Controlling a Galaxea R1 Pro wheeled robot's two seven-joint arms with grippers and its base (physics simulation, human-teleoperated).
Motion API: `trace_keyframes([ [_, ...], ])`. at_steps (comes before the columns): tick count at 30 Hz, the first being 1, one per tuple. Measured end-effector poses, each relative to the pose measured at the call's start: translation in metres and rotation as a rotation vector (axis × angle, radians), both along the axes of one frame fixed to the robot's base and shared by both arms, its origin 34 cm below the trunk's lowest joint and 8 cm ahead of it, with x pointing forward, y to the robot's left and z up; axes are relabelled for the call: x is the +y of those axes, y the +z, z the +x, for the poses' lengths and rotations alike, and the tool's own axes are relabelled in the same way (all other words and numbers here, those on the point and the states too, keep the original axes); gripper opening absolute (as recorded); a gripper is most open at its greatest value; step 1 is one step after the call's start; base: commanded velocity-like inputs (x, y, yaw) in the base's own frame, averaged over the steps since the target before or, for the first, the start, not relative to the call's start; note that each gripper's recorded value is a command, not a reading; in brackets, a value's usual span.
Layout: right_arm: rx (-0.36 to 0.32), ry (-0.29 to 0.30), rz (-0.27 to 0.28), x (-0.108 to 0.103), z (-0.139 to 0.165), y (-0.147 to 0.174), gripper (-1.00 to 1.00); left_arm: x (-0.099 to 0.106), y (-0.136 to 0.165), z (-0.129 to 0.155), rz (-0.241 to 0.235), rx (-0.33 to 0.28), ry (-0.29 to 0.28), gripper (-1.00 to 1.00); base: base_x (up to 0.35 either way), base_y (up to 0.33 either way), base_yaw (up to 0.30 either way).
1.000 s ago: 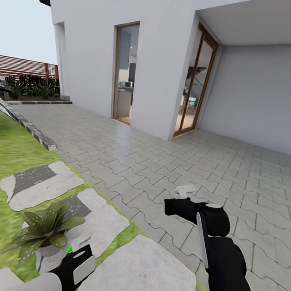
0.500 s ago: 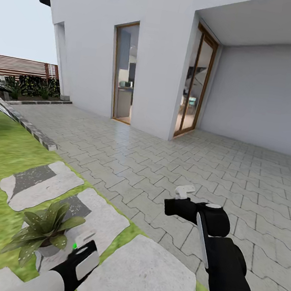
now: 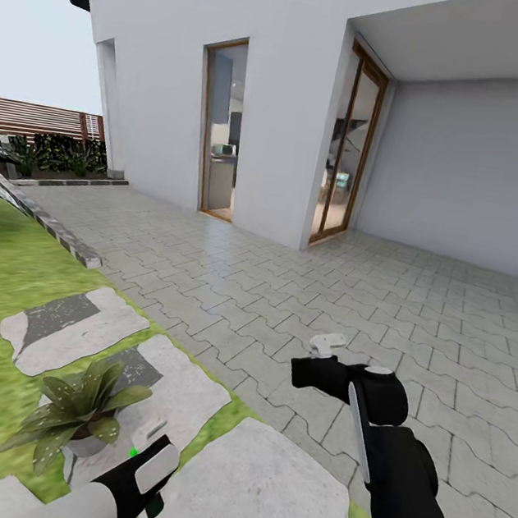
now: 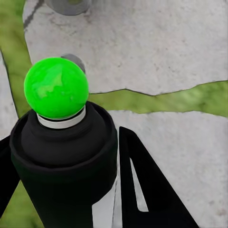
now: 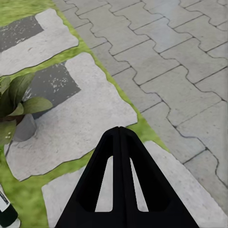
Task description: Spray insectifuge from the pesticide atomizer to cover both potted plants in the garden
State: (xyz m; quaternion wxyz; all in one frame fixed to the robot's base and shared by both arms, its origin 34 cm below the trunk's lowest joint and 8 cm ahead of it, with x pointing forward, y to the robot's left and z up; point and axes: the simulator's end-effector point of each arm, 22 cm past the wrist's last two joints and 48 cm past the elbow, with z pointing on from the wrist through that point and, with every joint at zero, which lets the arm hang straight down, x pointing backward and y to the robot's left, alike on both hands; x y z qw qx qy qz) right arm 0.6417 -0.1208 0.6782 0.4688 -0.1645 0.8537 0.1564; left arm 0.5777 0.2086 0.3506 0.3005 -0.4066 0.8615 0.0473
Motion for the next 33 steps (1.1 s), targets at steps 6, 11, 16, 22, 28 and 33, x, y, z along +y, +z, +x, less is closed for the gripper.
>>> trace_keyframes([
  [6, 0.002, 0.000, 0.000, 0.000, -0.001, -0.001, -1.00, -0.004, 0.003, 0.003, -0.003, -0.012, -0.007, -1.00, 0.107, -0.227, 0.000],
  [11, 0.013, -0.003, 0.000, -0.001, 0.000, -0.005, -1.00, 0.000, -0.002, -0.003, 0.002, -0.004, -0.004, -1.00, 0.277, -0.154, 0.000],
  [16, 0.005, -0.002, 0.004, -0.001, 0.000, -0.001, -1.00, 0.004, -0.005, -0.006, 0.006, 0.003, -0.001, -1.00, 0.328, -0.031, 0.000],
  [22, 0.002, 0.016, -0.002, 0.008, -0.002, -0.001, -1.00, 0.004, -0.005, -0.007, 0.007, 0.004, -0.001, -1.00, 0.332, -0.055, 0.069],
  [28, 0.002, 0.022, -0.010, 0.010, -0.003, -0.002, -1.00, 0.004, -0.005, -0.007, 0.008, 0.005, -0.002, -1.00, 0.274, -0.226, 0.272],
  [33, 0.002, 0.023, -0.011, 0.010, -0.003, -0.002, -1.00, 0.001, -0.005, -0.007, 0.015, 0.004, -0.017, -1.00, 0.224, -0.280, 0.297],
])
